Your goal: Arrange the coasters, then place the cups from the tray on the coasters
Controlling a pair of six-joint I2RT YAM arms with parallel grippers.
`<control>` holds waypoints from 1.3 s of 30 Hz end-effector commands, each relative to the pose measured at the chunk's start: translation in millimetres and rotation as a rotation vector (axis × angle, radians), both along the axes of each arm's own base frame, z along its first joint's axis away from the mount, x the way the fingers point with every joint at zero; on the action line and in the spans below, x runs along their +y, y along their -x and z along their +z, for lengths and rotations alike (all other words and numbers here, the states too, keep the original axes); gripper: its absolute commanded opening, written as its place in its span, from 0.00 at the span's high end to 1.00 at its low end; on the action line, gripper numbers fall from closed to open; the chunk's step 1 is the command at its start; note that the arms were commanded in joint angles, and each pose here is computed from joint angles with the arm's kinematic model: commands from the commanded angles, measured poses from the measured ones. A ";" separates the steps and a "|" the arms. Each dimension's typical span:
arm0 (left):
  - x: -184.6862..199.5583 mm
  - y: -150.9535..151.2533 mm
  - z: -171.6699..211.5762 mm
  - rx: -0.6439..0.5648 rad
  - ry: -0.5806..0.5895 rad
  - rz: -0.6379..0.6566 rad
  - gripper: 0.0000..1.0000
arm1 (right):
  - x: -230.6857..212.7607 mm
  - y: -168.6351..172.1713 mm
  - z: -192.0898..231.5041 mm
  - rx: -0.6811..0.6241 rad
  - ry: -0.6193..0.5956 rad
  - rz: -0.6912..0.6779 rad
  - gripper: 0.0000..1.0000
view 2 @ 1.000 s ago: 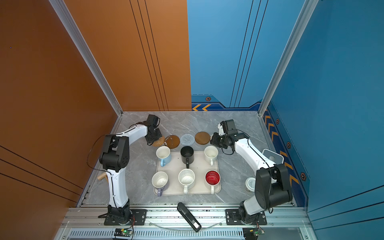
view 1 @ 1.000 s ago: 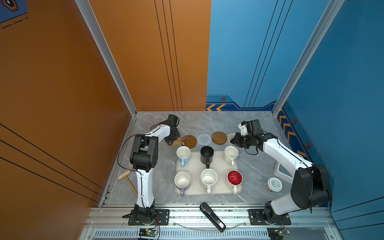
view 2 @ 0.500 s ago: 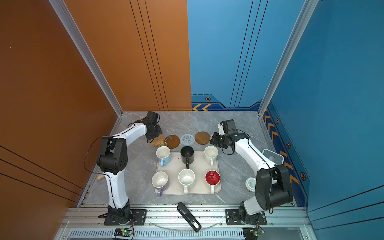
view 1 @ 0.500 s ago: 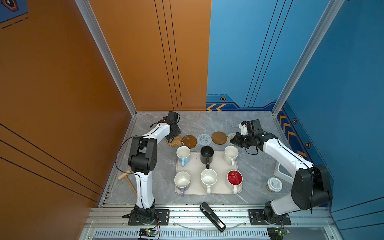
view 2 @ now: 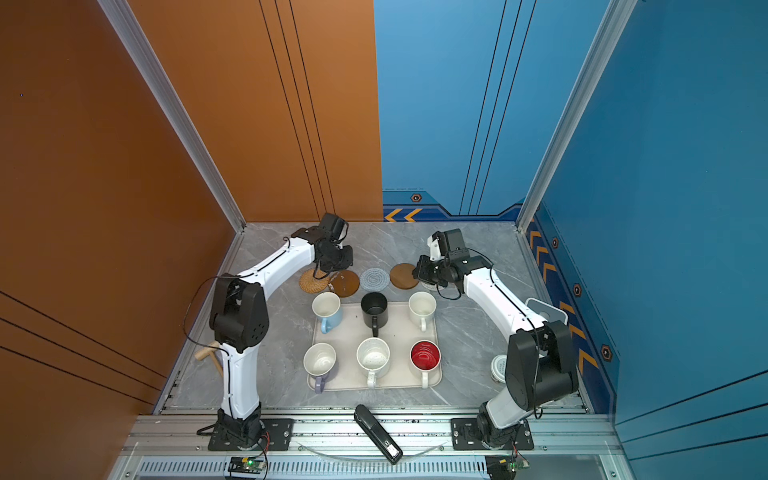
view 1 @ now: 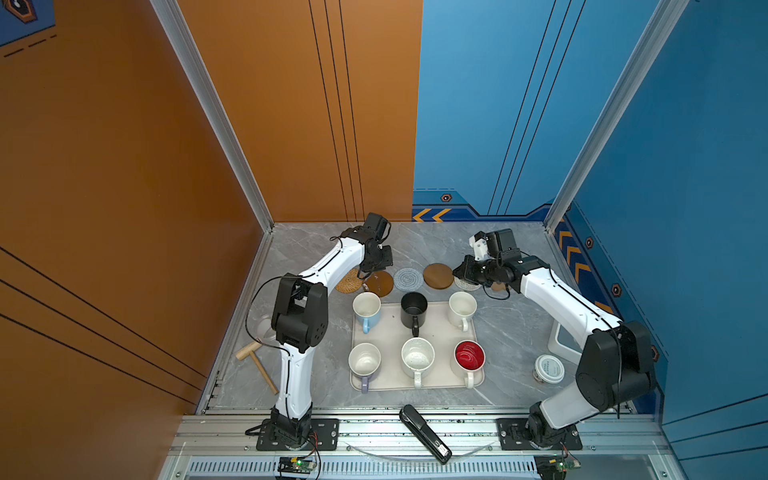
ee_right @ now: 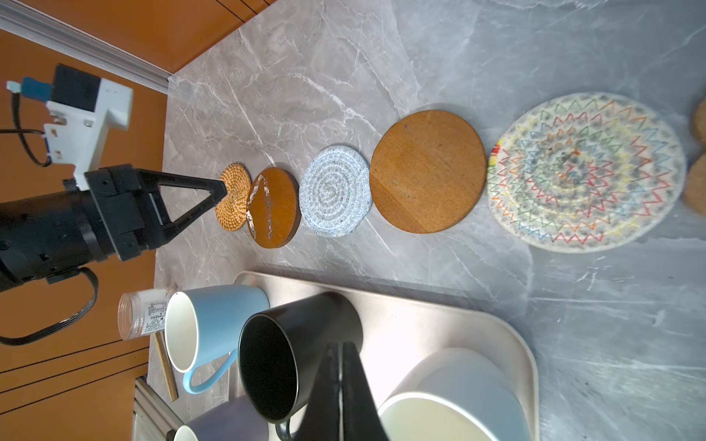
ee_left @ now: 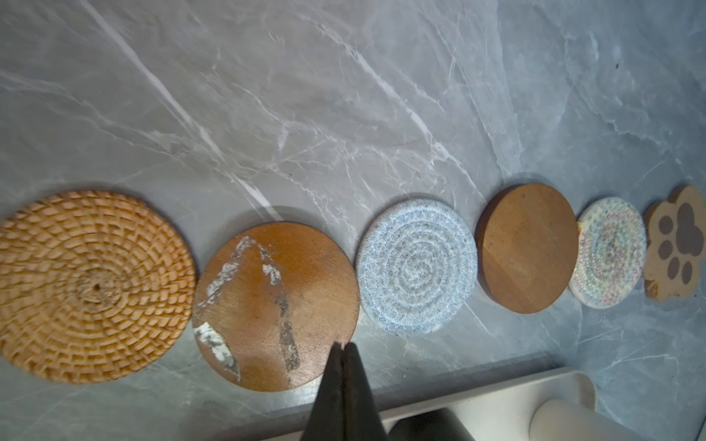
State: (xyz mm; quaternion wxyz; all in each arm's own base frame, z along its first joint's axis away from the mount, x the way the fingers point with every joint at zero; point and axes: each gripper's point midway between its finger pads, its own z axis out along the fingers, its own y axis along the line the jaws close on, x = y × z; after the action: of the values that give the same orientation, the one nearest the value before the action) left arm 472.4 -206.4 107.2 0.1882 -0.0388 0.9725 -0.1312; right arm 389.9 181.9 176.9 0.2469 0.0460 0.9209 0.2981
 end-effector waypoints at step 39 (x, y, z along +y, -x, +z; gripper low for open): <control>-26.9 56.4 -82.4 0.392 -0.026 -0.242 1.00 | 1.5 4.6 -16.6 0.043 0.015 0.035 0.98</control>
State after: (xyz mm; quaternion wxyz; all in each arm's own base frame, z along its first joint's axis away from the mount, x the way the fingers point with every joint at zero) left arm 427.0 -229.1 35.8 0.0072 0.0457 0.9902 -0.1316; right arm 390.6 182.9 167.8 0.2374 0.0426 0.9246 0.2950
